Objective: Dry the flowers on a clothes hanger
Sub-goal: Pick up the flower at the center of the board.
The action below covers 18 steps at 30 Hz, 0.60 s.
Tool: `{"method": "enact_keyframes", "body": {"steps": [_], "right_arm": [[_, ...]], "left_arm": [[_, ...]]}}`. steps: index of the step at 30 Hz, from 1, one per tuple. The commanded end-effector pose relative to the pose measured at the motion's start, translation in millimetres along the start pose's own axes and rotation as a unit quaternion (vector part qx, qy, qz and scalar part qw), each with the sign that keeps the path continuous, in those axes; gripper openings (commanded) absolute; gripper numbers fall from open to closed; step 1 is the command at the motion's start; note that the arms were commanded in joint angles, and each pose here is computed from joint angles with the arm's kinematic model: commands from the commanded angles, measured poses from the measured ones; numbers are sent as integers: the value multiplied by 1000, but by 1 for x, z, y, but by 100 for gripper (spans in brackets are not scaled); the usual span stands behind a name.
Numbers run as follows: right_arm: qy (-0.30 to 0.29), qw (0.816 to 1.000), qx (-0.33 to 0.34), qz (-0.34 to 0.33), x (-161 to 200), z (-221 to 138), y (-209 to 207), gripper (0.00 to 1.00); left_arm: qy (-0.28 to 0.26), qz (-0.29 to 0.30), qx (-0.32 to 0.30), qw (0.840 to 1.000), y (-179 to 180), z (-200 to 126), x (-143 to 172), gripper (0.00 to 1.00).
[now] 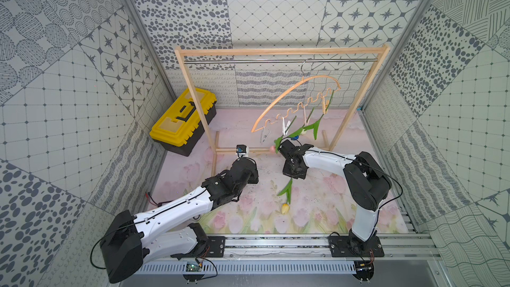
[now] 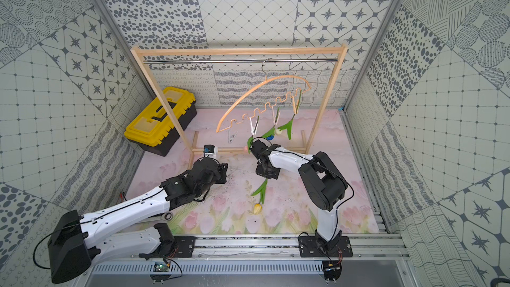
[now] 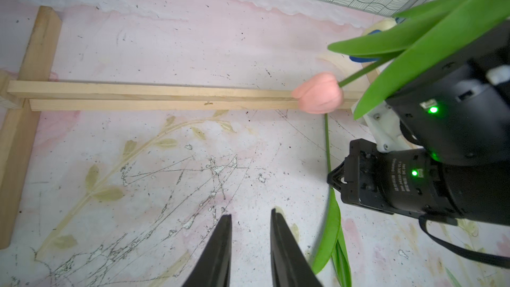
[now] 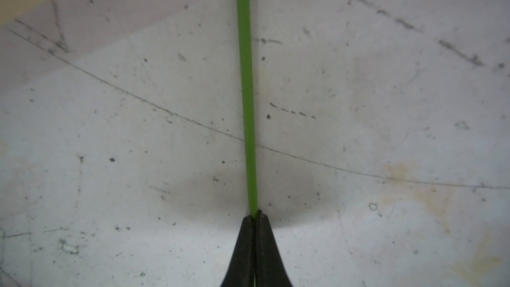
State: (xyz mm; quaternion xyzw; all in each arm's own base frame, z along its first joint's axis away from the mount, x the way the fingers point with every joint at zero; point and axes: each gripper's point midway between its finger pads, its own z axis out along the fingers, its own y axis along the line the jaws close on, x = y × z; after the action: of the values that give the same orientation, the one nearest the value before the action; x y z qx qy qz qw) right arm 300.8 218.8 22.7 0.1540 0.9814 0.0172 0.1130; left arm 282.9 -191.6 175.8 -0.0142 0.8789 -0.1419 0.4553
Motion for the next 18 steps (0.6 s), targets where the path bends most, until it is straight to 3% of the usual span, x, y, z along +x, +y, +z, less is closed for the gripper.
{"method": "enact_keyframes", "body": {"steps": [1, 6, 9, 14, 18], "right_arm": [[-1, 1000, 23, -9, 11, 2, -23, 0], [-70, 994, -85, -25, 8, -38, -27, 0], [-105, 983, -147, -39, 13, -62, -35, 0], [-180, 941, -279, -60, 22, -116, -43, 0], [-232, 909, -339, -65, 20, -155, -48, 0]], "left_arm": [[-6, 22, -44, 999, 21, -9, -8, 30], [-2, 30, -56, 998, 29, -20, -24, 47], [-3, 51, -39, 998, 31, -27, -38, 63], [-35, 81, 75, 993, 8, -45, -77, 75], [-58, 107, 189, 974, -24, -62, -101, 79]]}}
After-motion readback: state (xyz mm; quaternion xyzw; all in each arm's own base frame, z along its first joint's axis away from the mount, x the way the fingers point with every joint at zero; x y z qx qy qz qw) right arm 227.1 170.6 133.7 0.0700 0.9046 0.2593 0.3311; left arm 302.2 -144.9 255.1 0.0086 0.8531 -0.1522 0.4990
